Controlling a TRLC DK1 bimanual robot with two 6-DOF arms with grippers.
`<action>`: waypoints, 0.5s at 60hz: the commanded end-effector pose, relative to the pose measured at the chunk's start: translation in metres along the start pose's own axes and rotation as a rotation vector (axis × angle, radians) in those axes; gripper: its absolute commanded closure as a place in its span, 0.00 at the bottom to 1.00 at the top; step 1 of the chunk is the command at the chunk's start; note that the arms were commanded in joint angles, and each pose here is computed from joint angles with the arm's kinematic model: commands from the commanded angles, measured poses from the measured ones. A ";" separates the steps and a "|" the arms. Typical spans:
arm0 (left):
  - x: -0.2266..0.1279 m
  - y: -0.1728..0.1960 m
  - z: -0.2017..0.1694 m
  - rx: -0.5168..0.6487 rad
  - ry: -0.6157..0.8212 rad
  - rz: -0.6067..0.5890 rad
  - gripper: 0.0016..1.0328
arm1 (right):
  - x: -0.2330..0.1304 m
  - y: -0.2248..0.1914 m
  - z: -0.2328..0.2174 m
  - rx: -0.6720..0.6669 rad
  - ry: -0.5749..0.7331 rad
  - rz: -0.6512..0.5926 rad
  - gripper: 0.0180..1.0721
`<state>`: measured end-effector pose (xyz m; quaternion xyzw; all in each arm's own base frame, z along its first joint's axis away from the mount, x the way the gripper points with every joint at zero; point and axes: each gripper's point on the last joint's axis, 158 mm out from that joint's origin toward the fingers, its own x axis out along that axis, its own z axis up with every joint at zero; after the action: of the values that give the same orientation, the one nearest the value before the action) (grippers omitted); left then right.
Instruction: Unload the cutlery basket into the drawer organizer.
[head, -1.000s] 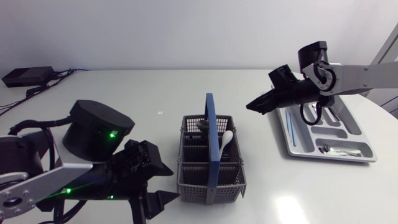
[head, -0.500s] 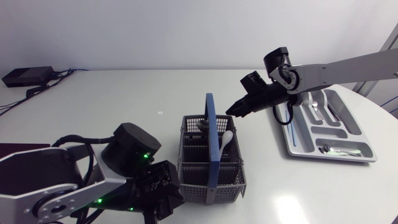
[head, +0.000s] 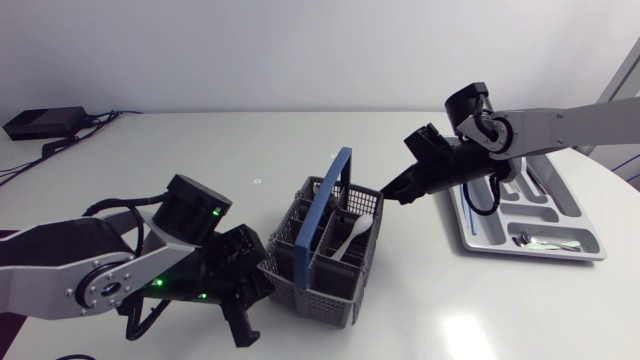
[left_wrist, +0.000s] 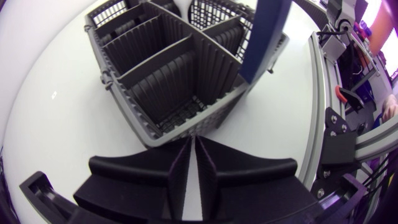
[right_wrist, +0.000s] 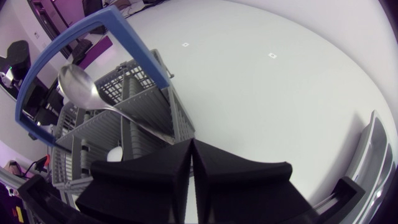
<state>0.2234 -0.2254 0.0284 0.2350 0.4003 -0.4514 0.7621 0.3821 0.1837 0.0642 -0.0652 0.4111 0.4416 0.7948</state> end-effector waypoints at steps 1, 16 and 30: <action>-0.004 0.022 0.014 0.017 -0.069 0.063 0.88 | 0.001 0.042 -0.018 -0.008 0.031 0.110 0.92; -0.010 0.071 0.013 -0.030 -0.107 0.147 0.88 | -0.016 0.078 -0.040 -0.027 0.049 0.126 0.92; -0.007 0.100 0.013 -0.061 -0.136 0.188 0.88 | -0.028 0.112 -0.062 -0.048 0.080 0.134 0.92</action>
<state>0.3044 -0.1666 0.0279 0.2165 0.3694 -0.3544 0.8313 0.2685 0.1915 0.0679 -0.0787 0.4447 0.4751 0.7552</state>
